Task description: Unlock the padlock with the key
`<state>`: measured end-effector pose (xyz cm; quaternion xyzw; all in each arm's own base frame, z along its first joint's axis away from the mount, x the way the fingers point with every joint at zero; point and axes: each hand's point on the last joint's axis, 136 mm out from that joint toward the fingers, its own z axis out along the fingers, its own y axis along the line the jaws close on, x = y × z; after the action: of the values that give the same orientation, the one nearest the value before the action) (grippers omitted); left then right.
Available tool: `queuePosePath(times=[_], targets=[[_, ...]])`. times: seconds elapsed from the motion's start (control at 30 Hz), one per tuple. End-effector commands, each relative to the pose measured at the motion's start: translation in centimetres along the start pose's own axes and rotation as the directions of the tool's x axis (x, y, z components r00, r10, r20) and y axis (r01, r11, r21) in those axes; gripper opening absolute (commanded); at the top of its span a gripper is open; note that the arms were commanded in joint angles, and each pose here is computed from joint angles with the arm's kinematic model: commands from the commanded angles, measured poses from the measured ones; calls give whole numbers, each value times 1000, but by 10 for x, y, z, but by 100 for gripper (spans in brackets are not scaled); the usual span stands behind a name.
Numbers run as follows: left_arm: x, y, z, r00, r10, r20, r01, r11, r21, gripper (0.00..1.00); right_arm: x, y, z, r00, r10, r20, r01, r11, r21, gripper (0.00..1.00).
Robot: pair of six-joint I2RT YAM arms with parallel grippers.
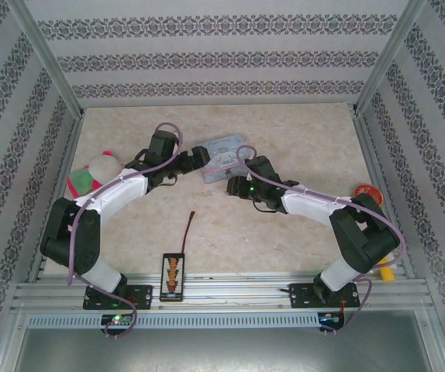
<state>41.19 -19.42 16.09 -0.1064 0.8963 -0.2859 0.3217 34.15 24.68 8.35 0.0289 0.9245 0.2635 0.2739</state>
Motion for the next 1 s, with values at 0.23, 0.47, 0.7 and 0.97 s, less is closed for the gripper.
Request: queuePosePath(times=[0.23,0.47,0.7,0.97], targets=[[-24,43,25,994,100,-33,-105,962,-253,99,0,-29,22,996,-66,-68,80,970,228,62],[-24,53,45,995,89,-56,-100,958,-270,99,-2,-27,39,992,-81,-94,101,968,231,62],[-21,56,56,994,82,-75,-100,959,-265,99,-6,-24,54,990,-91,-110,115,966,231,61],[-22,60,60,993,90,-75,-107,954,-279,99,-1,-32,63,985,-98,-140,131,958,257,55]])
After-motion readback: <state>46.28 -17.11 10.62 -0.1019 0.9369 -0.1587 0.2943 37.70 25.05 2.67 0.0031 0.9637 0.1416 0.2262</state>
